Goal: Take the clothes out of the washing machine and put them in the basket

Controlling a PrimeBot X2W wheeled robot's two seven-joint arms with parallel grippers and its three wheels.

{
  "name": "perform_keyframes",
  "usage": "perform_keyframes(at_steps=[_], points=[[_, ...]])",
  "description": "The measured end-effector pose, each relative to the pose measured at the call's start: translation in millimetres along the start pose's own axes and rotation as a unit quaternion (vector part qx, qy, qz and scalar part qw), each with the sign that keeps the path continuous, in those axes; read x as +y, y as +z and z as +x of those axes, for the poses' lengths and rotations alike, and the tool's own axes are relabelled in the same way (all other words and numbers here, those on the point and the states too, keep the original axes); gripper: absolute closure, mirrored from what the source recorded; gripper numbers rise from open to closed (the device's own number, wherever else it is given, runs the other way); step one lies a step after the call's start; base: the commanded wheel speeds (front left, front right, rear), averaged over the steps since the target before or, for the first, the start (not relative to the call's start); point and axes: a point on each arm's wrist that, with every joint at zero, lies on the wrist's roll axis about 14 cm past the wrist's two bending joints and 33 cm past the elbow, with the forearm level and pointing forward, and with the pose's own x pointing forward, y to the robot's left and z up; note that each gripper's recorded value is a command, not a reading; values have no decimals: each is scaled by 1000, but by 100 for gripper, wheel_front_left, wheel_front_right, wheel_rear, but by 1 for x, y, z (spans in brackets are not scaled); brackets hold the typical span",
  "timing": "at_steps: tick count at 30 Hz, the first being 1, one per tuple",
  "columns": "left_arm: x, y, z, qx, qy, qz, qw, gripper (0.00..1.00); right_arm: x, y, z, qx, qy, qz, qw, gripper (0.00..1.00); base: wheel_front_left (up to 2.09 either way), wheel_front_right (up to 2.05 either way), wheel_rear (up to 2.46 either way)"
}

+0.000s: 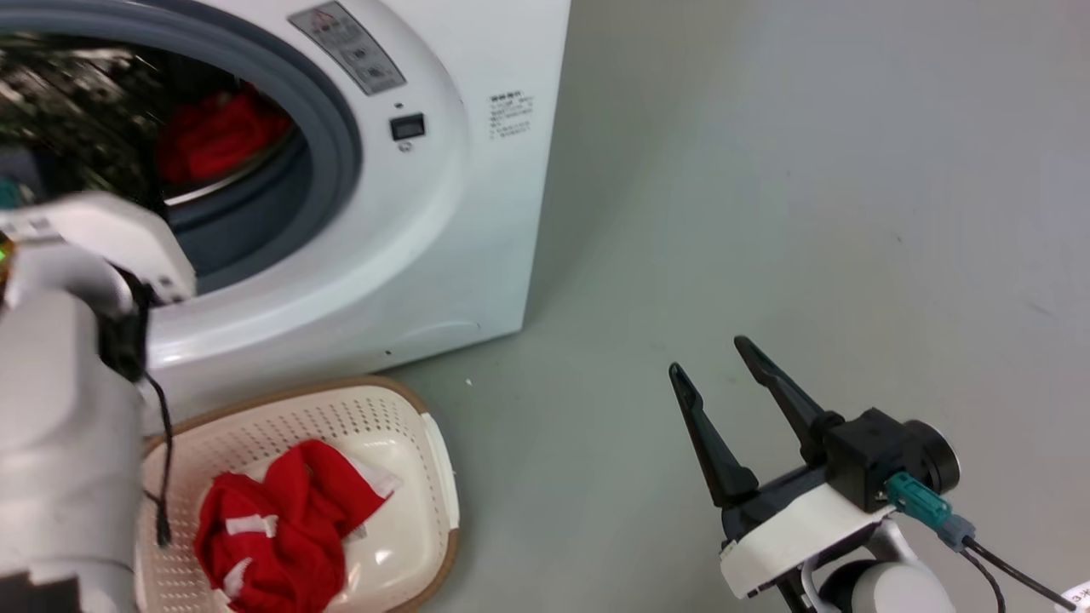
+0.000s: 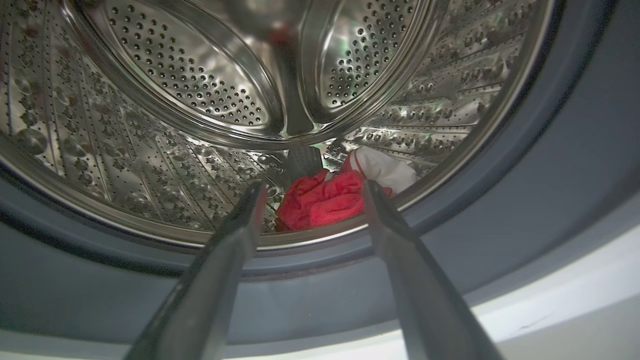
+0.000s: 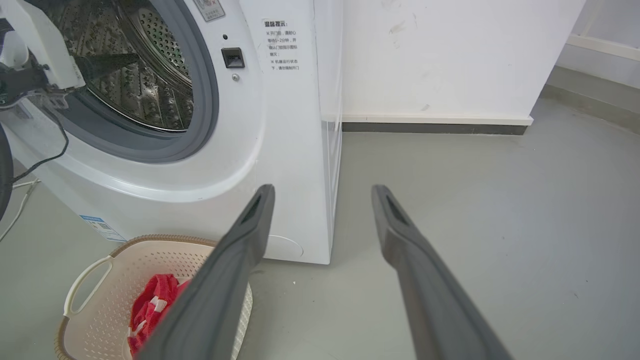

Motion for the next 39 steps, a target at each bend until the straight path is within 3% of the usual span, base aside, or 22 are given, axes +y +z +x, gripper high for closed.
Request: perform_keyframes(at_steps=[15, 20, 39], points=[[17, -52, 105, 132, 11, -46, 990, 0, -20, -54, 31, 55, -21, 24, 998, 0, 0, 0, 0], [10, -87, 144, 206, 9, -72, 976, 0, -31, -84, 32, 89, -39, 35, 995, 0, 0, 0, 0], [-30, -134, 164, 335, -23, -81, 939, 0, -40, -112, 23, 125, -63, 50, 989, 0, 0, 0, 0]])
